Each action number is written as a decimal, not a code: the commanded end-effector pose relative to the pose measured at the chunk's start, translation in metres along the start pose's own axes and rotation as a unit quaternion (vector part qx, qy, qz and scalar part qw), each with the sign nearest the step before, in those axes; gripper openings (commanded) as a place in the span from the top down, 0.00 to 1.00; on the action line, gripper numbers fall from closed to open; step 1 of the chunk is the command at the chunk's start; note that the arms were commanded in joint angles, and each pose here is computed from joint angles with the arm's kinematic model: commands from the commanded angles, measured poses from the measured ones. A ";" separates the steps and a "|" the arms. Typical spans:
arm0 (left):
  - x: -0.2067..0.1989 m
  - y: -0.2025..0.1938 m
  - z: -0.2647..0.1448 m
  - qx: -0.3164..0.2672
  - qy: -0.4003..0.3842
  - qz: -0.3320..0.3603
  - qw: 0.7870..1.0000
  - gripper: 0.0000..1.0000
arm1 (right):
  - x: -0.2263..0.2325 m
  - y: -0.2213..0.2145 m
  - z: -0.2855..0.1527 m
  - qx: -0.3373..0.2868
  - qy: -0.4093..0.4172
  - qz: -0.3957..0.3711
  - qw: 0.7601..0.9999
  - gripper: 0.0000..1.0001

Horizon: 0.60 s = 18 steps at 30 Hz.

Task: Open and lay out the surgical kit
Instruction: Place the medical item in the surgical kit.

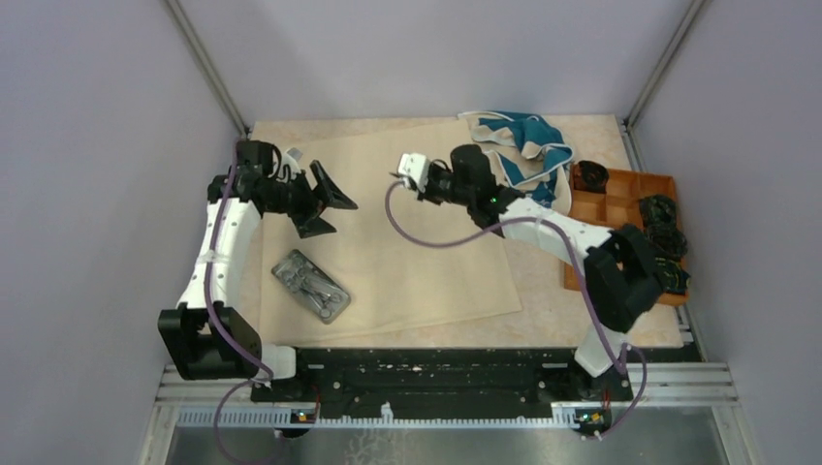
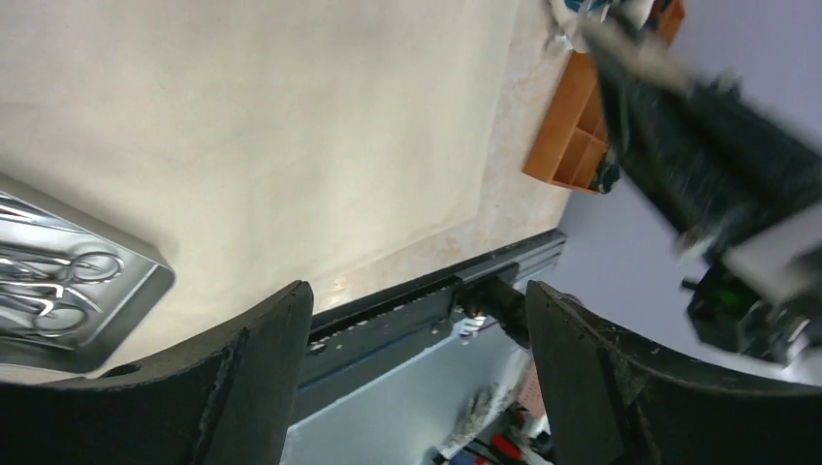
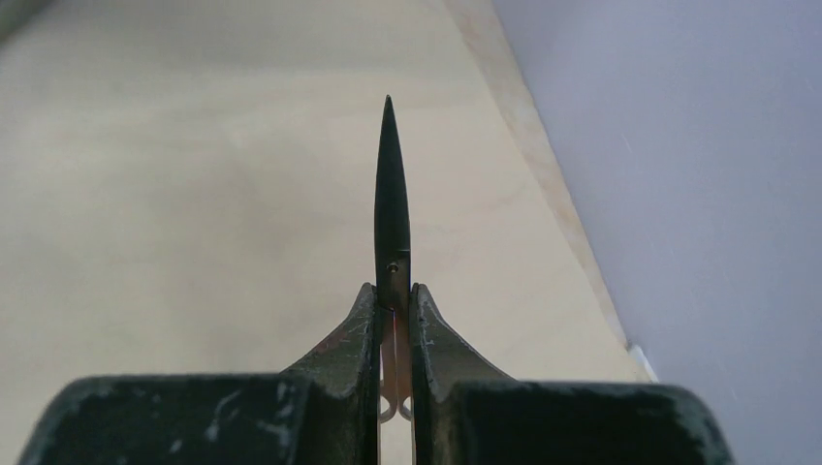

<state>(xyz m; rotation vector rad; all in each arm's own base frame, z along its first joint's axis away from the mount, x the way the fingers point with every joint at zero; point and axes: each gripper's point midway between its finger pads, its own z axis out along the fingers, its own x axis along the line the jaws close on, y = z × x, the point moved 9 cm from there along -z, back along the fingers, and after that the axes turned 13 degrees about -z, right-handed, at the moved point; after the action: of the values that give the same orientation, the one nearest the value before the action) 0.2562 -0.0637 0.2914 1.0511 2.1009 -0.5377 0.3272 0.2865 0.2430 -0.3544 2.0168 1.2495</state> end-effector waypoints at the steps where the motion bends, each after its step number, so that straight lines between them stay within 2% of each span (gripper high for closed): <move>1: 0.001 -0.015 -0.022 -0.034 0.025 0.077 0.996 0.13 | -0.061 -0.034 0.017 0.131 -0.116 0.095 0.980 1.00; 8: 0.001 -0.025 -0.035 -0.038 0.037 0.137 0.989 0.13 | -0.074 -0.101 0.057 0.231 -0.091 0.060 0.967 1.00; 15: -0.002 -0.033 -0.034 -0.034 0.047 0.179 0.982 0.13 | -0.080 -0.169 0.090 0.260 -0.034 0.049 0.964 1.00; 18: -0.001 -0.032 -0.029 -0.022 0.049 0.181 0.982 0.13 | -0.089 -0.188 0.096 0.277 -0.038 0.045 0.959 1.00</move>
<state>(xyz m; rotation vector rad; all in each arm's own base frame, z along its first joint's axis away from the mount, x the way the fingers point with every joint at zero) 0.2207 -0.0632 0.3042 1.3615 1.9963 -0.3085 0.5146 0.2764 0.1494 0.0793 2.2330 0.7329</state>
